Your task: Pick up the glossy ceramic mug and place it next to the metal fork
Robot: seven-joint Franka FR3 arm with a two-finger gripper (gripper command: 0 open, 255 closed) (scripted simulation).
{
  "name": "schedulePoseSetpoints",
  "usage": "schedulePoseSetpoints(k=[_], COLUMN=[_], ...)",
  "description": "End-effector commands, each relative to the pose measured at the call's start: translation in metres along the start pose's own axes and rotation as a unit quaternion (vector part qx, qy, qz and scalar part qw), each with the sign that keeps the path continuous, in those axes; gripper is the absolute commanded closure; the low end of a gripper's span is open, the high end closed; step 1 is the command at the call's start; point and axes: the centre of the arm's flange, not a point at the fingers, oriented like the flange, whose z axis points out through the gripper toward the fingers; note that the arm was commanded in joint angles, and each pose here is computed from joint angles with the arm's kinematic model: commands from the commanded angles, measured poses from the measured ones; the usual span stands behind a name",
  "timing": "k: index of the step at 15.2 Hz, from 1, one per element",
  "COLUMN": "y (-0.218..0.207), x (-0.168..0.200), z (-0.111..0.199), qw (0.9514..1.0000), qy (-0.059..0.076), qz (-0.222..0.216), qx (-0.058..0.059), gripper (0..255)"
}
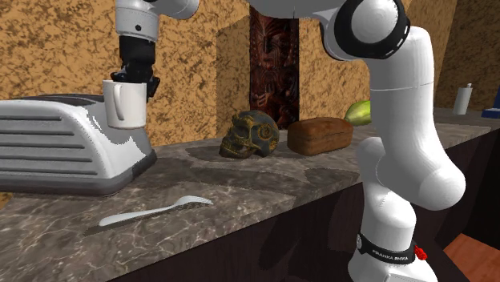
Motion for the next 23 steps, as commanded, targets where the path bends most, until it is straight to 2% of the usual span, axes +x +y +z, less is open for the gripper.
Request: schedulePoseSetpoints(k=[1,12,23], y=[-0.029,-0.168,-0.165], x=[0.002,0.014,0.008], z=[0.014,0.041,0.099], qw=[1.0,1.0,1.0], qy=[-0.003,-0.003,-0.003], qz=[-0.002,-0.002,-0.002], qx=[0.001,0.001,0.001], gripper=[255,255,255])
